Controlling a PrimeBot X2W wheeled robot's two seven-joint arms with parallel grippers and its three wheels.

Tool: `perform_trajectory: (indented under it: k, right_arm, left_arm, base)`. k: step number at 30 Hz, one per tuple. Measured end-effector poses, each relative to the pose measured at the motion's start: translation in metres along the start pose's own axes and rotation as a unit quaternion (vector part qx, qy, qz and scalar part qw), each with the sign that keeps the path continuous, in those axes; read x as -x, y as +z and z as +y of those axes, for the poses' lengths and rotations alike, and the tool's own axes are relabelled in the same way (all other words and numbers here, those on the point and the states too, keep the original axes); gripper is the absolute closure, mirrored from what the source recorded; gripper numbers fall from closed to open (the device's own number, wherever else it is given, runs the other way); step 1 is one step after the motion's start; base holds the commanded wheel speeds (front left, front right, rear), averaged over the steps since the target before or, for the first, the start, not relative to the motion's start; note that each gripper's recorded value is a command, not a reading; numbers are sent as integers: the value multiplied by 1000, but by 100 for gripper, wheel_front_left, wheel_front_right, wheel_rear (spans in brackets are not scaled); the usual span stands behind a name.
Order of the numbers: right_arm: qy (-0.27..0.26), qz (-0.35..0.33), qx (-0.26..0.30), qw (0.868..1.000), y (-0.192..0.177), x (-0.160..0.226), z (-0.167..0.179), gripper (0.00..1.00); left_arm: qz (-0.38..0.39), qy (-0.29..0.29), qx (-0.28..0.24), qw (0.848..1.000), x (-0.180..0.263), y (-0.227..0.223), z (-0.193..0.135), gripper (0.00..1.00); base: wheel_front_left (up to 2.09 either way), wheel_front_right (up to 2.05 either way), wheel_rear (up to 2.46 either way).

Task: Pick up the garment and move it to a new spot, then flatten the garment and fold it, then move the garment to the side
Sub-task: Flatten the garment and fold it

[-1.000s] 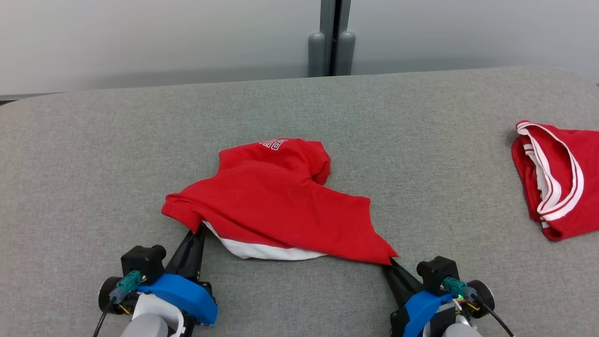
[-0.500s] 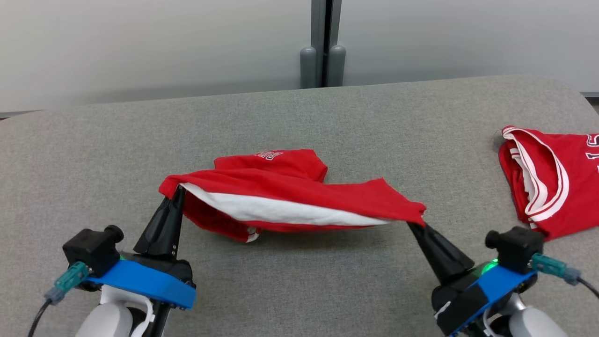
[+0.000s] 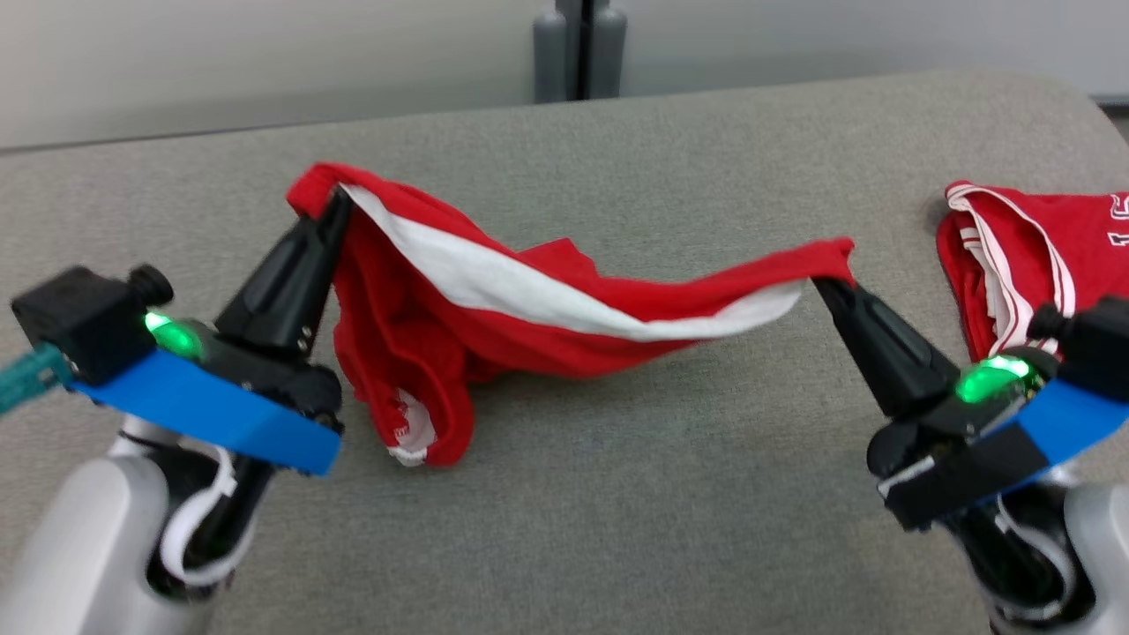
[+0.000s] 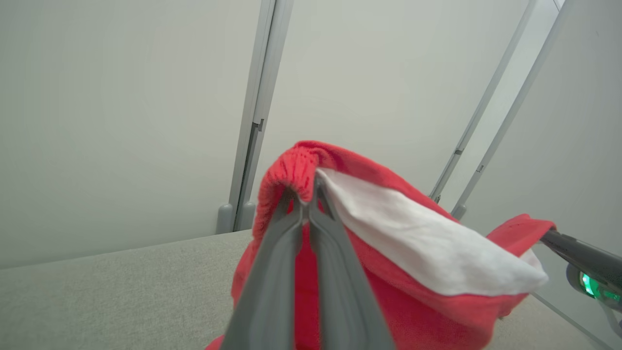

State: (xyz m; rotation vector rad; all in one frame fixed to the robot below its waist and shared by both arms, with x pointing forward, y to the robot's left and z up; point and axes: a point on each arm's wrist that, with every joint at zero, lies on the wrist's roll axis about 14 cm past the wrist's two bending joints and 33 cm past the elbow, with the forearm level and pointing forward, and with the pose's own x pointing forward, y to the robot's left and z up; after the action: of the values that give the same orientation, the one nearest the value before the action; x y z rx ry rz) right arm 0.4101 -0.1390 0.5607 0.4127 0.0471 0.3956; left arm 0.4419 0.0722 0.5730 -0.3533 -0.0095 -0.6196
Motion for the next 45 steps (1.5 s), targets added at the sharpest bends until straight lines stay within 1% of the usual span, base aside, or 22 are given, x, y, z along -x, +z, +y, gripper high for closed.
perform_trajectory:
  k: [3,4,6,9,11,13,16,19,21,23,25,27,28,30,32,35,38,39,42,45]
  right_arm:
    - [9,-10,-10,1000,18,-28,-6,100]
    - [7,-10,-7,1000,23,-40,-13,100]
    - [2,-11,8,1000,35,-64,-26,100]
    - [-1,-21,14,1000,50,-104,-39,100]
    - [-7,-45,26,999,67,-128,-48,100]
    - [-14,-89,44,995,91,-147,-54,100]
    - [-15,-166,72,983,131,-168,-52,100]
    - [-2,-229,106,968,163,-177,-39,100]
    - [5,-246,117,962,171,-180,-33,100]
    - [2,-242,123,963,166,-182,-37,100]
    - [-7,-219,125,968,151,-184,-46,100]
    - [-24,-170,126,977,119,-184,-63,100]
    - [-35,-138,120,983,97,-182,-73,100]
    - [-56,-54,107,991,47,-172,-92,100]
    - [-72,21,100,992,3,-154,-105,100]
    - [-91,123,87,984,-46,-119,-120,100]
    - [-110,205,71,970,-78,-78,-131,100]
    - [-113,237,72,962,-87,-62,-134,100]
    - [-126,284,71,948,-93,-21,-139,100]
    - [-138,308,65,939,-89,14,-140,100]
  left_arm:
    - [26,-4,-11,1000,-31,-1,20,100]
    - [34,-5,-14,999,-42,-2,27,100]
    - [47,2,-38,998,-64,1,47,100]
    - [48,16,-46,998,-95,6,73,100]
    - [35,31,-63,997,-113,19,92,100]
    - [15,43,-86,995,-129,35,106,100]
    - [-32,53,-120,991,-147,66,116,100]
    - [-74,57,-148,985,-156,93,117,100]
    - [-91,52,-154,982,-160,101,112,100]
    - [-98,45,-156,982,-162,100,108,100]
    - [-94,36,-157,982,-163,88,105,100]
    - [-74,34,-157,984,-159,64,107,100]
    - [-57,35,-153,986,-155,46,109,100]
    - [-23,35,-141,989,-144,8,111,100]
    - [18,31,-127,991,-129,-31,107,100]
    - [78,18,-102,992,-98,-82,90,100]
    - [133,8,-66,989,-60,-120,70,100]
    - [151,6,-50,987,-46,-131,62,100]
    - [207,9,-17,978,1,-155,47,100]
    - [254,14,11,967,47,-169,31,100]
  base:
    - [0,0,0]
    - [0,0,0]
    - [0,0,0]
    - [0,0,0]
    - [0,0,0]
    - [0,0,0]
    - [0,0,0]
    - [0,0,0]
    - [0,0,0]
    - [0,0,0]
    - [0,0,0]
    - [0,0,0]
    - [0,0,0]
    - [0,0,0]
    - [0,0,0]
    - [0,0,0]
    - [0,0,0]
    - [0,0,0]
    - [0,0,0]
    - [0,0,0]
